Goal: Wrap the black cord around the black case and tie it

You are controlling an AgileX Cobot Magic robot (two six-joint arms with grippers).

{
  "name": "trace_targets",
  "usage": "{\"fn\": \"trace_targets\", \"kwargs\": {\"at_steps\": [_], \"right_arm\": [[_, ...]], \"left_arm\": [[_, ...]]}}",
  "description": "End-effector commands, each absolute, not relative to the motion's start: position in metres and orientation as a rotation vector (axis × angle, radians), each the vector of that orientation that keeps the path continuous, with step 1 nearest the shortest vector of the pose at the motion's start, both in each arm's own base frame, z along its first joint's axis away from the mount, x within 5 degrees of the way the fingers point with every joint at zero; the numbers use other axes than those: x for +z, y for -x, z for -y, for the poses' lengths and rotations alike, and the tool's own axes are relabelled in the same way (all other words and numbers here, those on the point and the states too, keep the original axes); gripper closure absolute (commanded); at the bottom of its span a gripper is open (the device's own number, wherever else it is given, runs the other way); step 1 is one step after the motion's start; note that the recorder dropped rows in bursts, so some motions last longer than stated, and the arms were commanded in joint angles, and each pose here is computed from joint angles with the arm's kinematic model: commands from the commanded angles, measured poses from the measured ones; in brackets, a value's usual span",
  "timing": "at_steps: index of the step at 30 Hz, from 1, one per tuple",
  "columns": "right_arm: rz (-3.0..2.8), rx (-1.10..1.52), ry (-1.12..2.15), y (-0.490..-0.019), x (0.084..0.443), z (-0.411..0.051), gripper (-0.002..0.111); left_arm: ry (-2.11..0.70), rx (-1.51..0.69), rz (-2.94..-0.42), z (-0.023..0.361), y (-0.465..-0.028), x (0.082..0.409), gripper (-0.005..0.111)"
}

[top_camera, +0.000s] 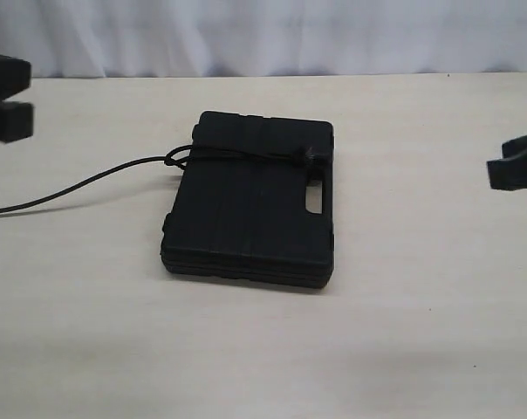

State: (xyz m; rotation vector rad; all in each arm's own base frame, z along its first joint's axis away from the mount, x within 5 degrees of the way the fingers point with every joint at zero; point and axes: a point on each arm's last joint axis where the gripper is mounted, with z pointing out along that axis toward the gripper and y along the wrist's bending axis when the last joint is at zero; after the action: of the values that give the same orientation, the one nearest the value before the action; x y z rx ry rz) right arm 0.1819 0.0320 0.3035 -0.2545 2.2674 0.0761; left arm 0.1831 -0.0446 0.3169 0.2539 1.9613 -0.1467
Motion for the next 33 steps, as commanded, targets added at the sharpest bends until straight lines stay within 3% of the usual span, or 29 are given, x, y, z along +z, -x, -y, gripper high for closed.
{"fn": "trace_targets", "kwargs": {"at_steps": [1,4,9,23,31,33], "right_arm": [[-1.804,0.051,0.251,-0.147,0.304,-0.025,0.104],[-1.671,0.032,0.236,-0.133,0.285,-0.022,0.104],[-1.682,0.030,0.236,-0.113,0.251,-0.018,0.104],[-1.717,0.030,0.239,-0.100,0.219,-0.016,0.104],[-1.683,0.030,0.234,-0.085,0.200,-0.013,0.104],[-1.719,0.035,0.243,-0.079,0.197,-0.013,0.104]], "left_arm": [[-0.204,-0.166,-1.512,0.036,-0.144,0.295,0.107],[-0.155,-0.174,-1.190,0.032,-0.133,0.293,0.107],[-0.140,-0.175,-1.106,0.030,-0.127,0.292,0.107],[-0.153,-0.173,-1.106,0.031,-0.126,0.289,0.107],[-0.190,-0.166,-1.240,0.028,-0.111,0.236,0.107],[-0.217,-0.159,-1.405,0.029,-0.113,0.222,0.107]]}}
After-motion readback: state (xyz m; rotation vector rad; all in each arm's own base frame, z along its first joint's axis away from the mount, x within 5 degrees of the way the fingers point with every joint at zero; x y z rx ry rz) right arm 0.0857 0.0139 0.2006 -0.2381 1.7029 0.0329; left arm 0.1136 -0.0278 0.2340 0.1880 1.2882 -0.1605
